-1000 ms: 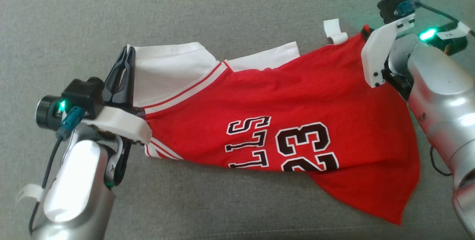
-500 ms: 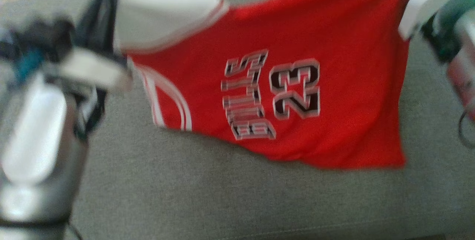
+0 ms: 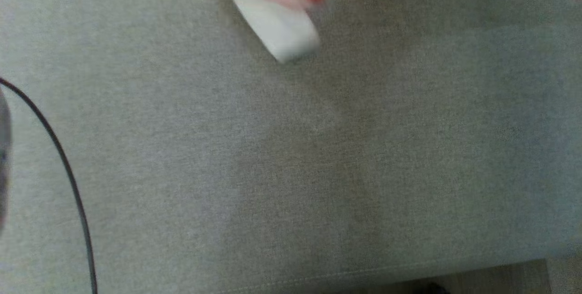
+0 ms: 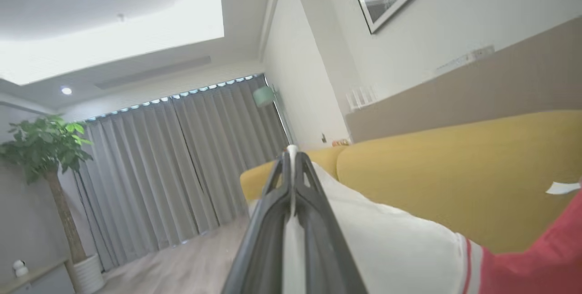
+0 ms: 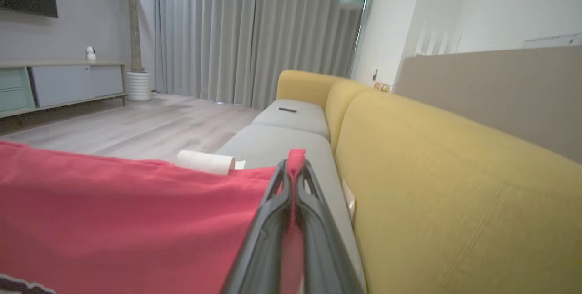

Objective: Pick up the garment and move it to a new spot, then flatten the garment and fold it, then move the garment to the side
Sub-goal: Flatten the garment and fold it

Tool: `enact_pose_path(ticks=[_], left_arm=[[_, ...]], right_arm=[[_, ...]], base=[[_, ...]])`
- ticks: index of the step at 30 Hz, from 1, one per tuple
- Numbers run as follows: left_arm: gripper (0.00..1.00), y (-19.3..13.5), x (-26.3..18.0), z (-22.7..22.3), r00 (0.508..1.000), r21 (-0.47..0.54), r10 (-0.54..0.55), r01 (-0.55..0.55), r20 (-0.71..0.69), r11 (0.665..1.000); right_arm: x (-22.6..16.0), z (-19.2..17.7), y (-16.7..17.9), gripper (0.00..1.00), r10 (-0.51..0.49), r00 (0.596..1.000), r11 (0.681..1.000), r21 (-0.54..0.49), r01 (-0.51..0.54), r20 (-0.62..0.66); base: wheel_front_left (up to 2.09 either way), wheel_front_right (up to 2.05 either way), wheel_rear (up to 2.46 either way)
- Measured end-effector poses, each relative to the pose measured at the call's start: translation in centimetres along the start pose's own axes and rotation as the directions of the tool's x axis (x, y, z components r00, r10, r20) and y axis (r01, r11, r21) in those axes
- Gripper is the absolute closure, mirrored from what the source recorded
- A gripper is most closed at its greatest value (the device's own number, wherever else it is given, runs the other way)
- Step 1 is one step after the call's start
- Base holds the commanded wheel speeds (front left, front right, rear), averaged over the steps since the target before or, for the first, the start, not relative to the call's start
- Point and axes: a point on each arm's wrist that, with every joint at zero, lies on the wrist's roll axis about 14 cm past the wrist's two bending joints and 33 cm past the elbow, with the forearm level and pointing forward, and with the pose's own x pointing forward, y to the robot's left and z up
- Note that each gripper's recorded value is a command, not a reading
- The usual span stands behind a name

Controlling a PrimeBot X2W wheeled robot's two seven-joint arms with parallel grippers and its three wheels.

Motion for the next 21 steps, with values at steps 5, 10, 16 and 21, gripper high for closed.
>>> enact_pose_path(ticks=[5, 10, 16, 21], left_arm=[[1.0, 0.4, 3.1, 0.9, 0.995, 0.075, 0.02, -0.028, 0.1, 0.997], [1.0, -0.3, 3.2, 1.0, 0.981, 0.08, 0.016, -0.032, 0.193, 0.996], [1.0, -2.9, -3.3, -7.5, 0.999, 0.028, -0.006, 0.005, 0.04, 1.0], [1.0, -5.6, -10.4, -11.1, 0.995, -0.059, -0.013, 0.007, -0.103, 0.998]], right_arm=[[1.8, 0.9, -1.7, 1.0, -0.032, 0.996, 0.997, -0.06, 0.037, 0.086], [3.2, -0.8, -2.7, 1.0, -0.046, 0.994, 0.994, -0.089, 0.056, 0.104], [2.9, -6.3, -0.5, 1.0, -0.005, 0.998, 0.999, -0.054, 0.008, 0.069], [-1.1, -12.0, 1.7, 1.0, 0.017, 0.999, 1.0, -0.008, -0.017, -0.036]], base=[[0.0, 0.0, 0.0], [0.0, 0.0, 0.0], [0.0, 0.0, 0.0], [0.0, 0.0, 0.0]])
